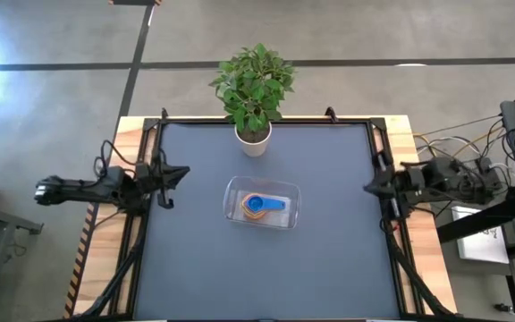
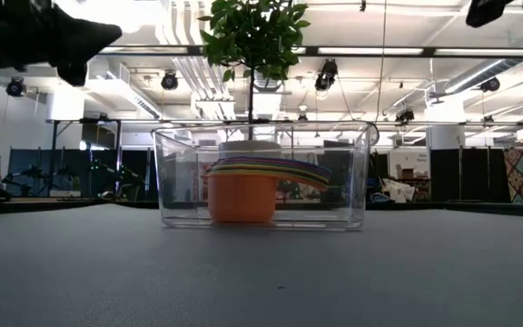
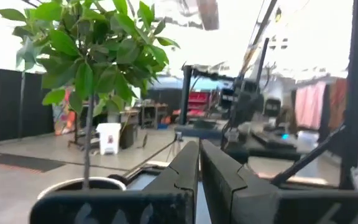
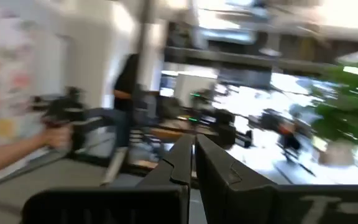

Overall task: Nest measuring cups in basket
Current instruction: Return to Home Position

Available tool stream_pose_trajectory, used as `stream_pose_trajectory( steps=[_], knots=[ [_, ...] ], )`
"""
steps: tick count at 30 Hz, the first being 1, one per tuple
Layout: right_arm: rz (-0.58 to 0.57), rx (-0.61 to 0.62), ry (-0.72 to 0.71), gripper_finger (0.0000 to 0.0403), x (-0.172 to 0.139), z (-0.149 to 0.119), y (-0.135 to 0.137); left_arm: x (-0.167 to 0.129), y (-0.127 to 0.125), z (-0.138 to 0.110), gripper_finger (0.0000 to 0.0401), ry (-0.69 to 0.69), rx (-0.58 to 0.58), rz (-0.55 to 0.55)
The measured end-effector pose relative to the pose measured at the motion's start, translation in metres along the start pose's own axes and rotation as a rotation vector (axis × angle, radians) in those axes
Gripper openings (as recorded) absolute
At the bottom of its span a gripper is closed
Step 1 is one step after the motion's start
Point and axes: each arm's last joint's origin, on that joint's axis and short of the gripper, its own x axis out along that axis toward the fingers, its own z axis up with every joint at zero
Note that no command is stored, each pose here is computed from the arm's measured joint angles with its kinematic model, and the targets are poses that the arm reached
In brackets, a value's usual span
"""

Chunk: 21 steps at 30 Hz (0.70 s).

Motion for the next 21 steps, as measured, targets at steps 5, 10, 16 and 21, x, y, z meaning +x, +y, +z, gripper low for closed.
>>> stream_pose_trajectory(
  steps=[5, 10, 16, 21],
  knots=[
    [-0.051, -0.010, 0.038, 0.0008, 0.000, -0.029, 0.002, -0.004, 0.000, -0.014, 0.0000, 0.020, -0.013, -0.004],
    [-0.185, 0.000, 0.104, 0.0008, 0.000, -0.055, 0.001, -0.005, 0.001, -0.014, 0.0000, 0.022, 0.013, -0.004],
    [-0.282, 0.054, 0.188, 0.0009, 0.000, -0.081, 0.001, -0.004, 0.000, -0.020, 0.0000, 0.080, -0.011, 0.009],
    [-0.277, 0.073, 0.163, 0.0009, 0.000, -0.084, 0.001, -0.003, 0.000, -0.025, 0.0000, 0.132, 0.000, 0.008]
  ],
)
